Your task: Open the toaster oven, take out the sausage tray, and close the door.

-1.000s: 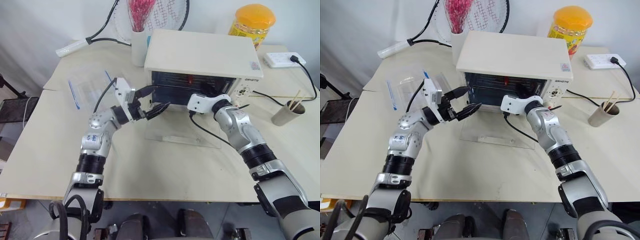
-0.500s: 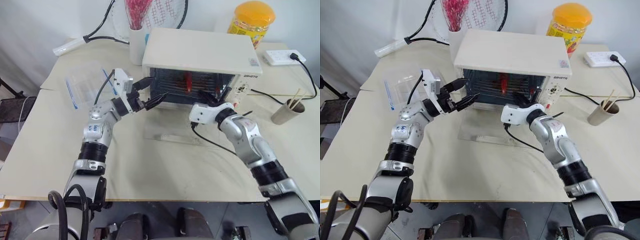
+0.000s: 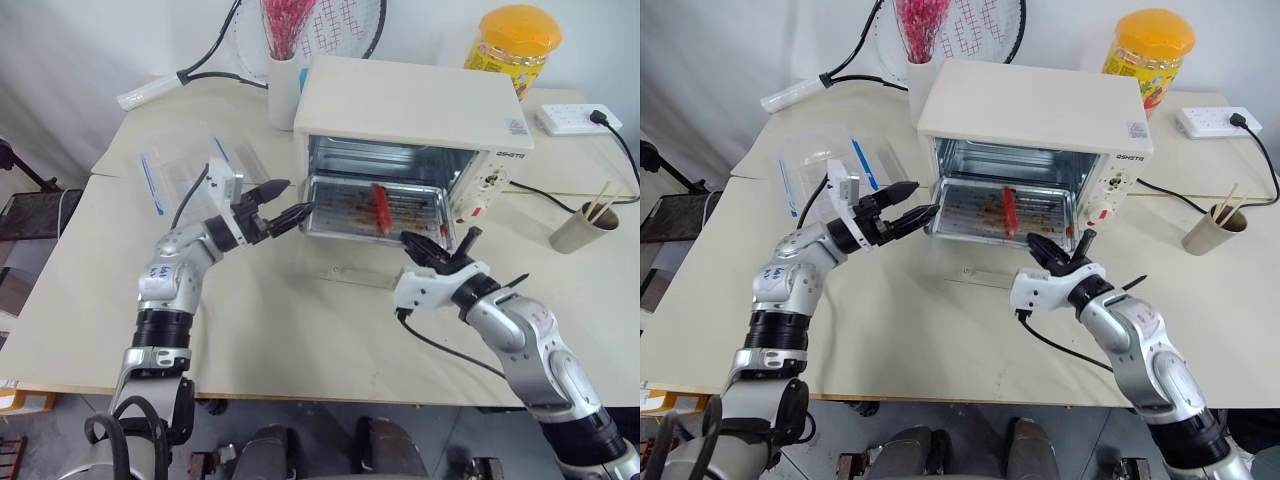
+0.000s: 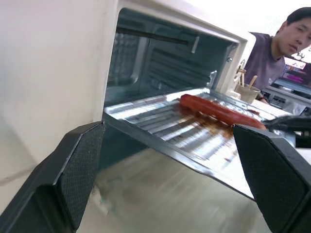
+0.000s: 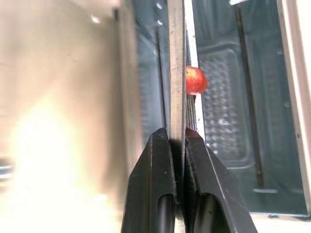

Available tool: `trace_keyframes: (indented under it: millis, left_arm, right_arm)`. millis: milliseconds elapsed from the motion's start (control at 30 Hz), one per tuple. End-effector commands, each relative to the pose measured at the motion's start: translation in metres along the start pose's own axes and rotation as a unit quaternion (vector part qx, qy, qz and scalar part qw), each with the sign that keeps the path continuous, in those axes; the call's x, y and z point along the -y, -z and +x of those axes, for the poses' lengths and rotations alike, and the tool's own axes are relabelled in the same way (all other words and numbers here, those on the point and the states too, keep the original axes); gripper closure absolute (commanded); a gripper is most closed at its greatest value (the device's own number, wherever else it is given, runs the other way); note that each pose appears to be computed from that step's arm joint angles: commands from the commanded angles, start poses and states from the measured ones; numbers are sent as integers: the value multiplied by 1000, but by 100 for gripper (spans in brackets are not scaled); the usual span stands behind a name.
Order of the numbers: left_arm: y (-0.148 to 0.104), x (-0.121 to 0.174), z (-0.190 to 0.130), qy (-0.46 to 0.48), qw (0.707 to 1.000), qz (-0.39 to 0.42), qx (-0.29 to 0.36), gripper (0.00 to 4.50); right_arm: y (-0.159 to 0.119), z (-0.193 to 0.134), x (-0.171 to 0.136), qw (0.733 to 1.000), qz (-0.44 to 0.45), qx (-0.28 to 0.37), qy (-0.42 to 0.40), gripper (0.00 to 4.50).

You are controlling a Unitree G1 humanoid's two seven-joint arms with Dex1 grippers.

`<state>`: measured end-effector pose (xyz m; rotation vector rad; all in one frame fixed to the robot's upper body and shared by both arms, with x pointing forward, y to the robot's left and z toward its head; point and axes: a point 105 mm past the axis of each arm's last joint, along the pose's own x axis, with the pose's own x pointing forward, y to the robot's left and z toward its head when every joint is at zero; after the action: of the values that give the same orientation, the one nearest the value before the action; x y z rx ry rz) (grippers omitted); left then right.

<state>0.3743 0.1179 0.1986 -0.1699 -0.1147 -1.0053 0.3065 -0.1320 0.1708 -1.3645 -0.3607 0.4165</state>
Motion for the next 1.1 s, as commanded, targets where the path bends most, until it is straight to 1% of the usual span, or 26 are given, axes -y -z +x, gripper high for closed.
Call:
trace_keyframes:
  millis: [33, 100, 200, 300, 433, 533, 600, 833, 900, 967, 1033, 1100]
  left_arm:
    - [-7, 12, -7, 9, 997, -76, -9, 6]
    - [-3, 22, -12, 20, 988, -151, -28, 6]
    - [7, 30, -18, 19, 973, -218, -77, 6]
    - [9, 37, -20, 24, 952, -292, -89, 6]
    - [6, 36, -16, 14, 937, -339, -83, 6]
    - [5, 34, -14, 7, 925, -372, -79, 63]
    - [4, 36, -14, 15, 917, -390, -82, 118]
    - [4, 40, -22, 23, 900, -424, -103, 338]
    - [6, 40, -24, 26, 895, -434, -106, 393]
    - [6, 40, -27, 29, 890, -443, -105, 444]
    - [3, 37, -30, 33, 881, -463, -88, 450]
    - [-4, 41, -34, 60, 875, -475, -72, 450]
  right_arm:
    - [-14, -10, 15, 999, -13, 25, 23, 447]
    - [-17, -12, 16, 999, -18, 33, 25, 447]
    - [-20, -14, 18, 998, -27, 45, 30, 447]
    - [-28, -14, 19, 996, -35, 74, 28, 447]
    - [-34, -12, 18, 995, -37, 94, 28, 447]
    - [-40, -11, 17, 993, -42, 112, 23, 450]
    - [-41, -12, 15, 991, -44, 121, 19, 450]
    - [-35, -15, 15, 991, -48, 125, 14, 450]
    - [-33, -15, 14, 992, -41, 123, 9, 450]
    - [-30, -17, 13, 992, -9, 124, 5, 450]
    - [-29, -19, 12, 992, 16, 124, -4, 388]
    - [-30, -22, 10, 991, 29, 133, -14, 332]
